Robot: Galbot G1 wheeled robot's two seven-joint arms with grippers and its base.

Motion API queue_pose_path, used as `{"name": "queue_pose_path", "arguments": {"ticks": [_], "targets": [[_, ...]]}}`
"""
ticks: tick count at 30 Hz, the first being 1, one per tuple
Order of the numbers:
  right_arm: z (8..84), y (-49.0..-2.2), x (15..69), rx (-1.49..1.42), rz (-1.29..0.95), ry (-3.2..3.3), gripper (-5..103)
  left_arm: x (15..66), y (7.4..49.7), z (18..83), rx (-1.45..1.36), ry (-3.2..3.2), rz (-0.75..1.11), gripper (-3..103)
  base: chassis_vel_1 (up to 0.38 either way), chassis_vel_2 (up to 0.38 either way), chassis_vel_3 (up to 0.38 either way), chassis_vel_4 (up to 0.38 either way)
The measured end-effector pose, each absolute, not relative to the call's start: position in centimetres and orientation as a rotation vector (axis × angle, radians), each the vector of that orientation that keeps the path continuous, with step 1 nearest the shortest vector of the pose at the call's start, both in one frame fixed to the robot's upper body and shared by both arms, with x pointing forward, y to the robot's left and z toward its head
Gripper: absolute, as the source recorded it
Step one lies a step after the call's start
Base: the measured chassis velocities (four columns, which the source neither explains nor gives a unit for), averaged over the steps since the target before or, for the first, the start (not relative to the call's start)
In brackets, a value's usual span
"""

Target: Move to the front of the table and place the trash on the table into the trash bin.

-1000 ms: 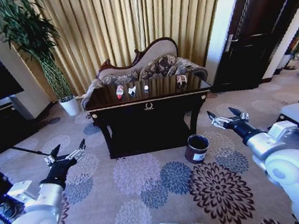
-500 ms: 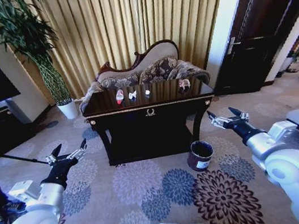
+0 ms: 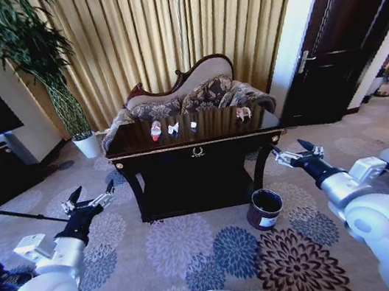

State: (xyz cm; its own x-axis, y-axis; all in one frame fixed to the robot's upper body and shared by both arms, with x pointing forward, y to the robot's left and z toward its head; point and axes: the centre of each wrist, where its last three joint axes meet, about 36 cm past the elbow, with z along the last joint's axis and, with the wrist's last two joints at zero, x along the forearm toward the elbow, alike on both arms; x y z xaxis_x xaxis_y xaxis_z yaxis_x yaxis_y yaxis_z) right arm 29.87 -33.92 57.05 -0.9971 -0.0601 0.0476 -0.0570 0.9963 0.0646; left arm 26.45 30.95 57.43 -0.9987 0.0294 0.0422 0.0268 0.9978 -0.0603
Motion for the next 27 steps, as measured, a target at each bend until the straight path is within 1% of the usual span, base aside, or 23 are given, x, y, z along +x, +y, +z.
{"name": "queue_pose_path", "arguments": {"ticks": [27], "targets": [[56.99, -34.05, 29.99, 0.083, -0.101, -3.089, 100, 26.42, 30.92, 57.37, -0.041, -3.097, 0.102, 100, -0.099, 0.072, 0.102, -0.075]]}}
